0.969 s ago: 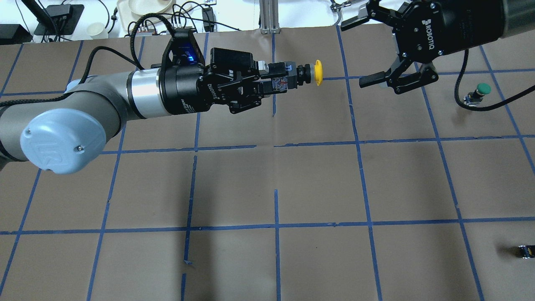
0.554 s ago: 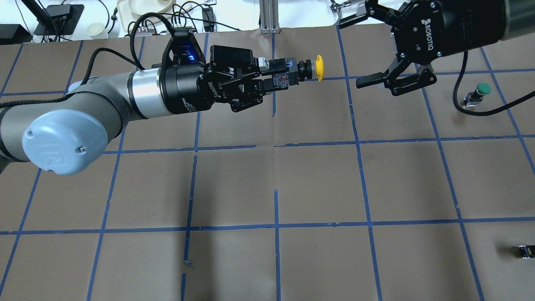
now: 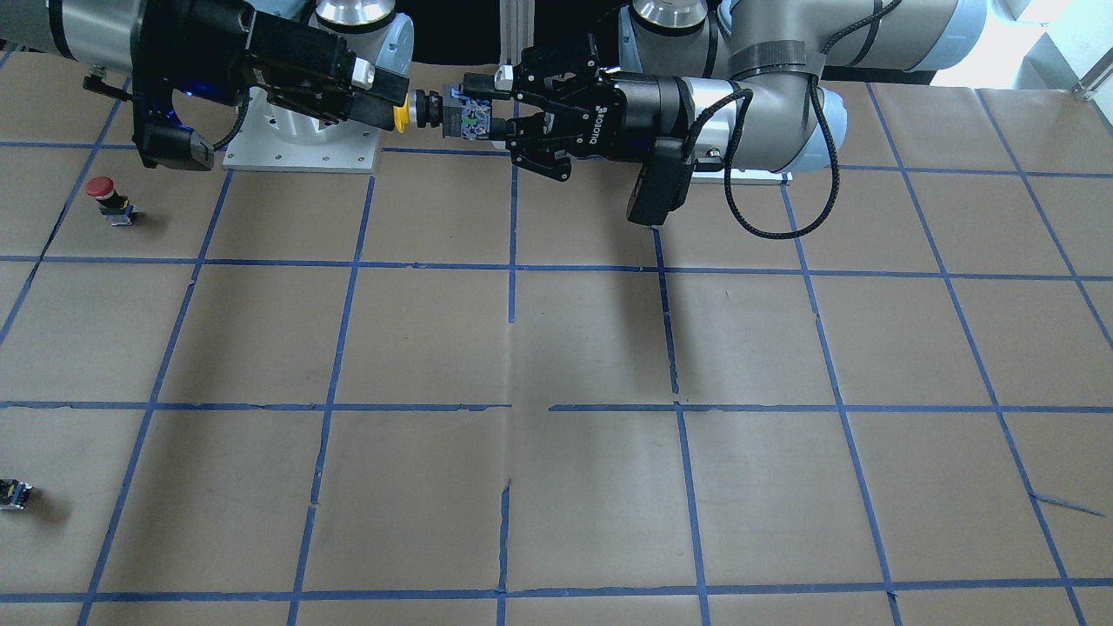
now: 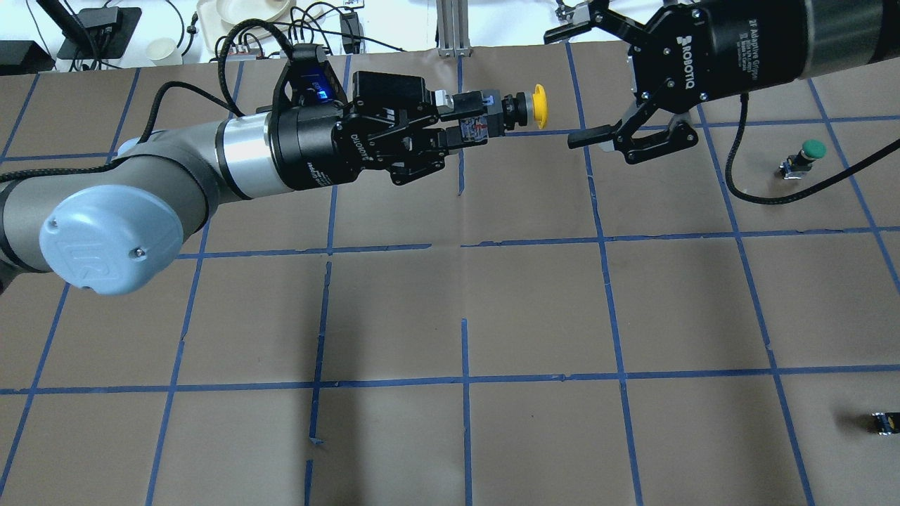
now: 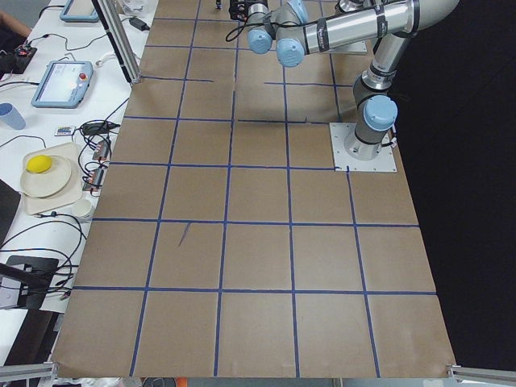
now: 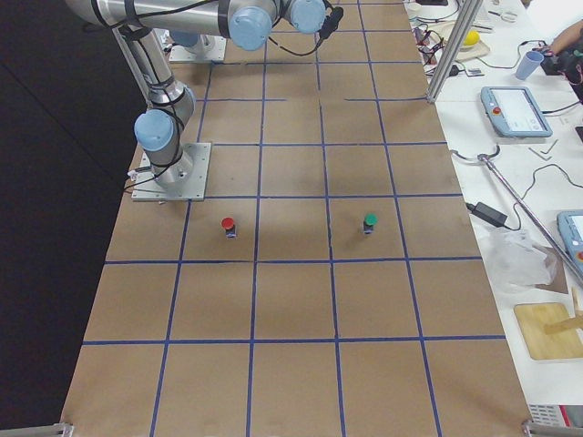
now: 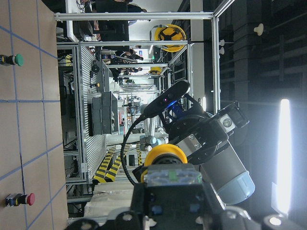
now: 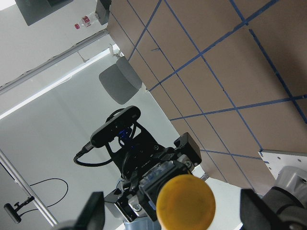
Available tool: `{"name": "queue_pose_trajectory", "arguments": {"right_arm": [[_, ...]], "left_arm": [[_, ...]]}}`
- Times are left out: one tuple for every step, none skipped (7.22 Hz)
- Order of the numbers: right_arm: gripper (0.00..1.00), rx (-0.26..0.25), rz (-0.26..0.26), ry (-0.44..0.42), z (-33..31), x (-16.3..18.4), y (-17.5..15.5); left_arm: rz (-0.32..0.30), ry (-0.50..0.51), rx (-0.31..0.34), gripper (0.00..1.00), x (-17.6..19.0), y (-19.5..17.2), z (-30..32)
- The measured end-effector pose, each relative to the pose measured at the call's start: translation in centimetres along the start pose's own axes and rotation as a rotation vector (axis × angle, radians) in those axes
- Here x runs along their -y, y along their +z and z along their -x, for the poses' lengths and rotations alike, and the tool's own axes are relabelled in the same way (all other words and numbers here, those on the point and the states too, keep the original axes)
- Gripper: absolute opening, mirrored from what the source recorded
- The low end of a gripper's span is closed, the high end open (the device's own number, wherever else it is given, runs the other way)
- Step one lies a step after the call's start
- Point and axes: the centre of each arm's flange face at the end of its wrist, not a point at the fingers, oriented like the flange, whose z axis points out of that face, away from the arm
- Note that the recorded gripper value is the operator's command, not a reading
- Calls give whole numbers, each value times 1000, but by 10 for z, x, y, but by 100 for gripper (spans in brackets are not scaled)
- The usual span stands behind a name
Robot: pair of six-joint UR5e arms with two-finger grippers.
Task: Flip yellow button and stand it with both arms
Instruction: 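Bring the right gripper to the yellow cap held by the left gripper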
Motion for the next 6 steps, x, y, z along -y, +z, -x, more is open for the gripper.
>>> {"name": "queue_pose_trajectory", "arguments": {"right_arm": [[61,-3,7,-6,1,2,5],[49,-4,10,-10,1,2,7],[45,-6,10,-13,1,2,7],[36,-9,10,-15,1,1,7],[34,-11,9,-15,1,1,7],[33,-14,9,-15,1,1,7]], "left_arm": [[4,1,-3,7,-1,2,-1],[6,1,-4,7,-1,4,-1],[7,1,-4,7,-2,4,-1],[7,2,-5,7,-2,4,-1],[8,2,-5,36,-2,5,-1],[9,2,-4,99,-1,5,-1]]}}
